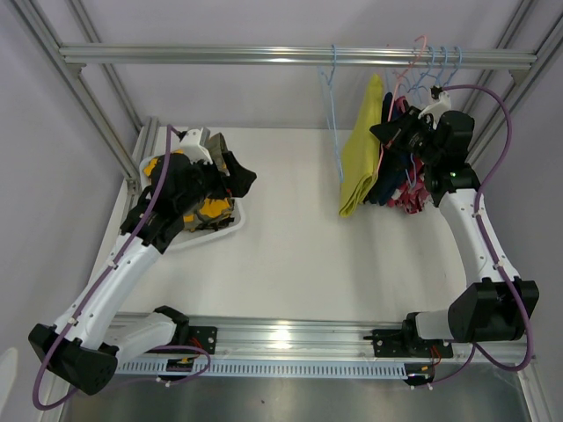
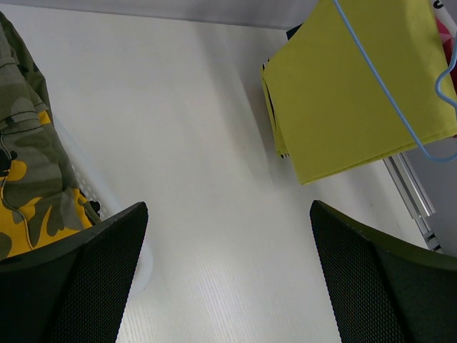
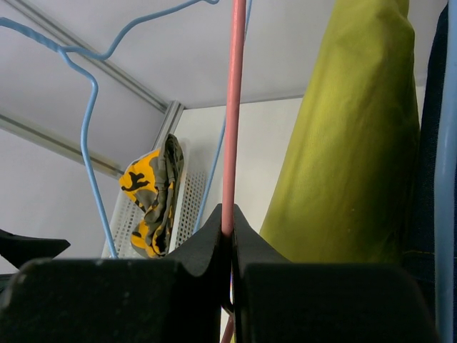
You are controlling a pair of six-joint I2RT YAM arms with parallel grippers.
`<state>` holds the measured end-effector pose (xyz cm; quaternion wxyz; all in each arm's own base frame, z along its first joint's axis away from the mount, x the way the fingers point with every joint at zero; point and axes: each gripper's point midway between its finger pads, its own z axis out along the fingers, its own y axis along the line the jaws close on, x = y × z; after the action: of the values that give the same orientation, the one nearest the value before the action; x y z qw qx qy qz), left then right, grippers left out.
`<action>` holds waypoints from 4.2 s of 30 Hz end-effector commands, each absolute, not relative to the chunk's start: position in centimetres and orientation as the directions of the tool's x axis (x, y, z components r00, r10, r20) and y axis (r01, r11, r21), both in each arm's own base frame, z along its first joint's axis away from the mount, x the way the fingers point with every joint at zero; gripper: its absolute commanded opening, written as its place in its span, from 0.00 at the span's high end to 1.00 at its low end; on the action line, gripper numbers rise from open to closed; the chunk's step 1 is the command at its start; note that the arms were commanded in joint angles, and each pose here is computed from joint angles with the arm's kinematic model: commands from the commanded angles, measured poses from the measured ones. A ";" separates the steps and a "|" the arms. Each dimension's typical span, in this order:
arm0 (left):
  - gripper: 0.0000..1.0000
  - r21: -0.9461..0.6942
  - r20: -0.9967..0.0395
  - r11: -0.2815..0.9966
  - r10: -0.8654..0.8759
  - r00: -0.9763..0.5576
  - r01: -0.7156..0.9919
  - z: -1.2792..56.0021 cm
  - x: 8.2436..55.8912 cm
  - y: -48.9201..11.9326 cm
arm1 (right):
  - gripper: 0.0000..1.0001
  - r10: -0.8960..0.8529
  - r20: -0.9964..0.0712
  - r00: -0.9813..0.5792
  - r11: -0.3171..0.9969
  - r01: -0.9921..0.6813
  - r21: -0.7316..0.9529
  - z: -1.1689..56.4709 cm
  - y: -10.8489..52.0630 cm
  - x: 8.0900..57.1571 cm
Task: Remove the trousers from the hanger
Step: Pick up the hanger from the clothesline, then remove the trousers from the hanger.
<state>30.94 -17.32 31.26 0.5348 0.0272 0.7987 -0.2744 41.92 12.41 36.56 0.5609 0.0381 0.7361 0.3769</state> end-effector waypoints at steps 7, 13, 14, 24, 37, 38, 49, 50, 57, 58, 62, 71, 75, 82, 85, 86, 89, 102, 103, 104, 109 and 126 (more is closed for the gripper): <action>0.01 -0.400 -0.885 0.838 -0.248 -0.394 0.370 32.5 31.0 -17.4 | 1.00 0.463 -0.883 -0.071 0.711 -0.566 0.418 48.0 12.8 38.4; 0.01 -0.405 -0.881 0.834 -0.248 -0.402 0.374 32.4 31.0 -17.6 | 1.00 0.449 -0.892 -0.063 0.715 -0.574 0.400 48.3 13.2 37.3; 0.00 -0.405 -0.881 0.834 -0.247 -0.403 0.375 32.4 31.0 -17.6 | 1.00 0.447 -0.892 -0.066 0.714 -0.574 0.401 48.3 13.3 37.1; 0.01 -0.410 -0.878 0.830 -0.247 -0.410 0.378 32.2 30.9 -17.8 | 1.00 0.450 -0.892 -0.050 0.715 -0.579 0.393 48.1 13.5 34.4; 0.01 -0.356 -0.929 0.735 -0.211 -0.305 0.577 34.8 27.5 -21.3 | 1.00 0.470 -0.881 -0.065 0.741 -0.514 0.433 44.6 13.7 29.5; 0.00 -0.321 -0.942 0.722 -0.179 -0.283 0.613 34.6 26.6 -22.5 | 1.00 0.474 -0.879 -0.052 0.743 -0.513 0.431 44.8 13.6 28.9; 0.00 0.031 -0.997 0.702 -0.033 0.076 0.712 34.4 18.9 -27.5 | 1.00 0.515 -0.854 -0.072 0.770 -0.398 0.498 41.0 12.9 27.3; 0.01 0.072 -0.994 0.685 -0.010 0.108 0.725 34.3 17.8 -28.4 | 1.00 0.516 -0.853 -0.076 0.770 -0.395 0.501 40.8 13.0 27.2; 0.01 0.176 -0.981 0.785 0.092 0.168 0.594 32.0 18.2 -30.6 | 1.00 0.535 -0.839 -0.101 0.764 -0.365 0.531 40.1 12.9 27.1; 0.01 0.149 -0.984 0.797 0.064 0.164 0.586 32.2 18.3 -30.9 | 1.00 0.536 -0.838 -0.106 0.764 -0.363 0.534 39.9 12.9 27.2; 0.00 0.114 -0.986 0.813 0.024 0.163 0.571 32.2 18.4 -33.0 | 1.00 0.534 -0.836 -0.124 0.759 -0.365 0.539 39.4 13.4 27.2; 0.01 0.111 -0.985 0.777 0.004 0.171 0.620 30.4 17.9 -37.6 | 1.00 0.519 -0.843 -0.144 0.764 -0.365 0.532 38.2 13.9 27.5; 0.01 0.152 -0.976 0.746 0.011 0.216 0.648 31.0 16.3 -39.6 | 1.00 0.509 -0.847 -0.149 0.770 -0.361 0.526 37.9 13.9 27.6; 0.01 0.110 -0.978 0.690 -0.054 0.203 0.715 31.2 14.4 -41.3 | 1.00 0.509 -0.847 -0.154 0.768 -0.363 0.527 37.7 14.0 27.7; 0.00 0.127 -0.978 0.688 -0.035 0.207 0.715 30.7 14.3 -42.1 | 1.00 0.510 -0.846 -0.155 0.765 -0.368 0.528 37.7 14.1 27.6; 0.01 0.127 -0.977 0.690 -0.037 0.210 0.713 30.7 14.4 -42.2 | 1.00 0.508 -0.848 -0.154 0.765 -0.373 0.525 37.8 14.1 27.5; 0.01 0.151 -0.976 0.684 -0.012 0.218 0.713 29.8 14.4 -43.2 | 1.00 0.509 -0.848 -0.151 0.764 -0.375 0.525 37.9 14.1 27.4; 0.01 0.173 -0.975 0.714 0.028 0.219 0.678 28.6 16.4 -45.2 | 1.00 0.508 -0.847 -0.155 0.758 -0.386 0.526 37.9 14.1 26.8; 0.01 0.172 -0.976 0.721 0.031 0.217 0.671 28.5 16.9 -45.0 | 1.00 0.507 -0.848 -0.156 0.759 -0.385 0.524 37.8 14.1 26.7; 0.01 0.169 -0.976 0.724 0.028 0.215 0.669 28.6 17.2 -45.0 | 1.00 0.505 -0.849 -0.152 0.760 -0.387 0.522 37.9 14.0 26.7; 0.01 0.163 -0.979 0.743 0.042 0.199 0.649 27.9 18.7 -44.3 | 1.00 0.502 -0.851 -0.154 0.762 -0.387 0.519 37.7 14.0 26.6; 0.01 0.117 -0.987 0.781 0.024 0.157 0.613 27.1 21.4 -44.5 | 1.00 0.503 -0.848 -0.169 0.744 -0.415 0.524 37.9 14.5 26.1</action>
<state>20.81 -43.73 24.80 0.7025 0.2975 0.6219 -0.1764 26.83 14.28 33.19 0.5942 0.0488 0.7342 0.3248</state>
